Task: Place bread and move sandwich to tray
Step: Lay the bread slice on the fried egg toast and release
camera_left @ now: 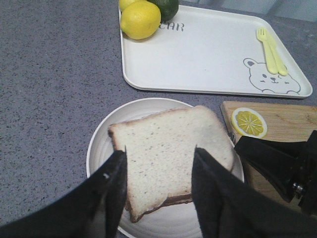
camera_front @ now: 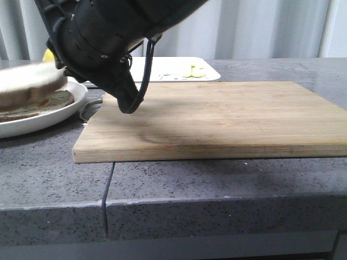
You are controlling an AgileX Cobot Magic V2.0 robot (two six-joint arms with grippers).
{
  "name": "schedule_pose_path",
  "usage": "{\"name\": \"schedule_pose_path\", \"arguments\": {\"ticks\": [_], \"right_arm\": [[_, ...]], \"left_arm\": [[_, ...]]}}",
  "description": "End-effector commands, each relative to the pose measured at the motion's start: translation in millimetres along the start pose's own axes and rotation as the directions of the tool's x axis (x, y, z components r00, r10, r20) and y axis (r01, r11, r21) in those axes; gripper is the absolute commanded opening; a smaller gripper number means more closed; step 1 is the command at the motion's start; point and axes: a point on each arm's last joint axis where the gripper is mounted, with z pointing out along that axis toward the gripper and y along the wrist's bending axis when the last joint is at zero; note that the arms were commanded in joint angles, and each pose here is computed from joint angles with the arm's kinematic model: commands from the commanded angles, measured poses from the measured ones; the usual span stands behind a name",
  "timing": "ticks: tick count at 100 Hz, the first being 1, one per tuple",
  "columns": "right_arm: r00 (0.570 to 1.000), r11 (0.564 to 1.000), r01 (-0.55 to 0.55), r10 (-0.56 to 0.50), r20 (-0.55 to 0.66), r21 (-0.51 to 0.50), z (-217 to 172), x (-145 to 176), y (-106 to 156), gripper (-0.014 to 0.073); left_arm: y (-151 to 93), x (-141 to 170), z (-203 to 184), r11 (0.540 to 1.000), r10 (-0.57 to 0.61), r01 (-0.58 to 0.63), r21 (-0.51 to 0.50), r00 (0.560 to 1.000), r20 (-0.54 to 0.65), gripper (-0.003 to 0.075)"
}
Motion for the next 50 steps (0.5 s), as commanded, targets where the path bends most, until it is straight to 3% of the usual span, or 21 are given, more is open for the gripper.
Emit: {"name": "schedule_pose_path", "arguments": {"ticks": [1, 27, 50], "right_arm": [[0.998, 0.996, 0.019, -0.015, 0.054, -0.083, -15, -15, 26, 0.0148], [0.995, 0.996, 0.016, -0.007, 0.096, -0.092, -17, -20, 28, 0.0188], [0.986, 0.981, 0.055, -0.025, 0.162, -0.187, -43, -39, 53, 0.0188]], "left_arm": [[-4, -15, -7, 1.000, -0.007, 0.005, 0.019, 0.995, 0.099, 0.0281], [-4, -15, -7, 1.000, -0.007, 0.005, 0.019, 0.995, 0.096, 0.0281], [-4, -15, -7, 1.000, -0.007, 0.005, 0.019, 0.995, 0.096, 0.0280]]}}
